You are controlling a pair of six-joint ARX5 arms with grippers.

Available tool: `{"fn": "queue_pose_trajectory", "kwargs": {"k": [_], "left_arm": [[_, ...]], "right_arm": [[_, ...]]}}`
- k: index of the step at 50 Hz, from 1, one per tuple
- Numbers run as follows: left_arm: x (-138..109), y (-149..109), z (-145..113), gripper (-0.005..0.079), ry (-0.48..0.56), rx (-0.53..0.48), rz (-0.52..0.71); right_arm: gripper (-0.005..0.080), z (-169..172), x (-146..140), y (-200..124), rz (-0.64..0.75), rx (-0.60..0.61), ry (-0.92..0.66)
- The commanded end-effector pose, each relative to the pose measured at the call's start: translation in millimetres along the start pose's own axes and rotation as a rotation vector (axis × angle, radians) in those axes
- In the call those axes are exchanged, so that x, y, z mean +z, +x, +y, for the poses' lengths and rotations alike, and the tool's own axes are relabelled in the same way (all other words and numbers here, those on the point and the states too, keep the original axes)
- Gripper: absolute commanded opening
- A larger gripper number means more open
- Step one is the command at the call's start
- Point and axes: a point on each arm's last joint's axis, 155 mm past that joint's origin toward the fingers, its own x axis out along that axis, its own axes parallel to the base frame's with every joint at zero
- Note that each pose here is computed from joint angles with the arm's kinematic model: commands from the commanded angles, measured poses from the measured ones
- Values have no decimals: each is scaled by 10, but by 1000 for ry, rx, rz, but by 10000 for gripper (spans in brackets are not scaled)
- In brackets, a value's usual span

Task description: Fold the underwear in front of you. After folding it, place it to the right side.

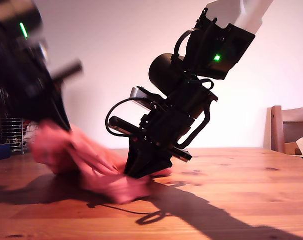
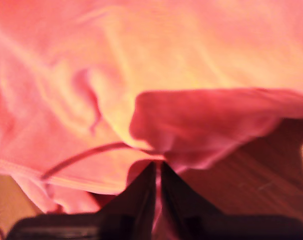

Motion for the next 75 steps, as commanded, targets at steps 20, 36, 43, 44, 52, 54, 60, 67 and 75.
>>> {"fn": "queue_pose_trajectory", "kwargs": {"k": [20, 36, 43, 44, 52, 54, 60, 67, 75], "left_arm": [[-386, -60, 806, -23, 28, 292, 159], [-591, -60, 1250, 268, -3, 405, 270], [-765, 23, 1337, 373, 29, 423, 358], [-784, 25, 1361, 373, 32, 433, 368], [-625, -45, 1511, 371, 93, 527, 324], [-555, -79, 1513, 370, 109, 538, 309], [-350, -169, 1464, 370, 122, 543, 253], [-183, -276, 1382, 370, 135, 535, 221], [-103, -350, 1342, 370, 148, 534, 216]], "right_arm": [[89, 67, -165, 101, 44, 37, -1], [89, 99, -228, 111, 67, 39, 0], [89, 123, -231, 108, 71, 51, 1], [89, 129, -231, 107, 71, 54, 1], [89, 152, -223, 104, 71, 65, 0], [89, 151, -225, 104, 71, 65, 0], [89, 155, -226, 103, 72, 67, 1], [89, 172, -227, 102, 74, 76, 1], [89, 177, -222, 101, 72, 79, 0]]}}
